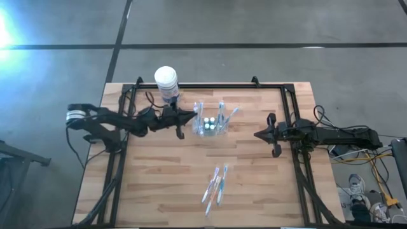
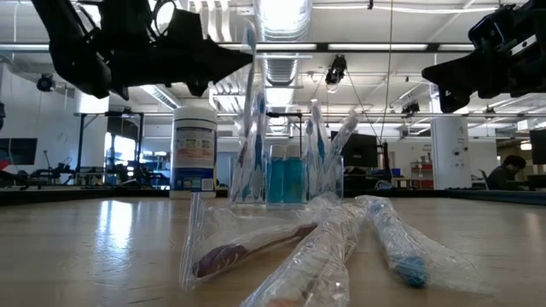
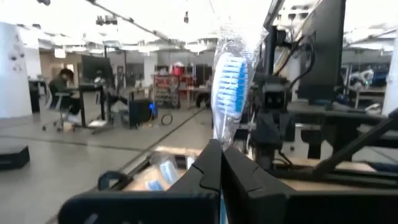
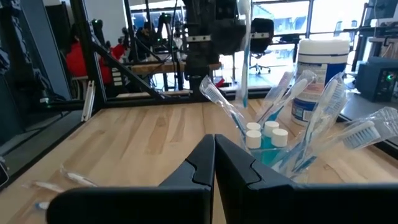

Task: Pick & Place toothbrushing station
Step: Put the blue toothbrush into the transparent bin organizer

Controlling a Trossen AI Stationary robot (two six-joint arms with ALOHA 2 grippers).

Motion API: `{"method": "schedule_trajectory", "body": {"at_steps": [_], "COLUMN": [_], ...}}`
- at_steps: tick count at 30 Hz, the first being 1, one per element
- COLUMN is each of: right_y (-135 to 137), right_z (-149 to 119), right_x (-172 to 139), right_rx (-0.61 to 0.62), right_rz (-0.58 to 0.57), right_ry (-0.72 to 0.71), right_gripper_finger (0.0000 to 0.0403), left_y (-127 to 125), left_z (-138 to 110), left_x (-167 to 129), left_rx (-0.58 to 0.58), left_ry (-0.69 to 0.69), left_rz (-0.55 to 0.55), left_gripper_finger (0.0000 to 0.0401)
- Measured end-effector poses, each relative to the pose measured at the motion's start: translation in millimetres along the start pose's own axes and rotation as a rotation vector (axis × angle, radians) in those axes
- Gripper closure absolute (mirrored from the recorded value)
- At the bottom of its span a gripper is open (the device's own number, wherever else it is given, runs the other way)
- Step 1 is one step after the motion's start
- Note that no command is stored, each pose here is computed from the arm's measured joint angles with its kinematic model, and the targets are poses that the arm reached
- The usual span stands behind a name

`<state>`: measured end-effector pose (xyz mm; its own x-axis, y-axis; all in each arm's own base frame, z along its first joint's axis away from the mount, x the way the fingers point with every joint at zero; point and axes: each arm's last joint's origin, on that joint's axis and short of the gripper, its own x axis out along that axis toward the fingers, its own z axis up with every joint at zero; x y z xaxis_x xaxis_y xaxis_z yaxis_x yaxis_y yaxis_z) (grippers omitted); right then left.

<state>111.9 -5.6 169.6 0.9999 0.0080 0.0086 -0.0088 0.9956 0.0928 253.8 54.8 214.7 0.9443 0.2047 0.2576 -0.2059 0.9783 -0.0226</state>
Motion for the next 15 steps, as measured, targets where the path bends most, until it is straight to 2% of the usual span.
{"method": "schedule_trajectory", "body": {"at_steps": [10,15], "right_y": [0.0,0.0], "right_z": [0.0,0.0], "right_x": [0.3,0.3], "right_rx": [0.000,0.000], "right_rz": [0.000,0.000], "right_ry": [0.000,0.000], "right_gripper_finger": [0.0394,0.0394], "left_y": [9.5,10.1], "left_z": [-33.1,-41.9], "left_x": [3.8,4.8], "left_rx": [-0.033,-0.047], "left_ry": [0.075,0.063], "left_rz": [0.051,0.057], "left_gripper_finger": [0.0401,0.0401]}}
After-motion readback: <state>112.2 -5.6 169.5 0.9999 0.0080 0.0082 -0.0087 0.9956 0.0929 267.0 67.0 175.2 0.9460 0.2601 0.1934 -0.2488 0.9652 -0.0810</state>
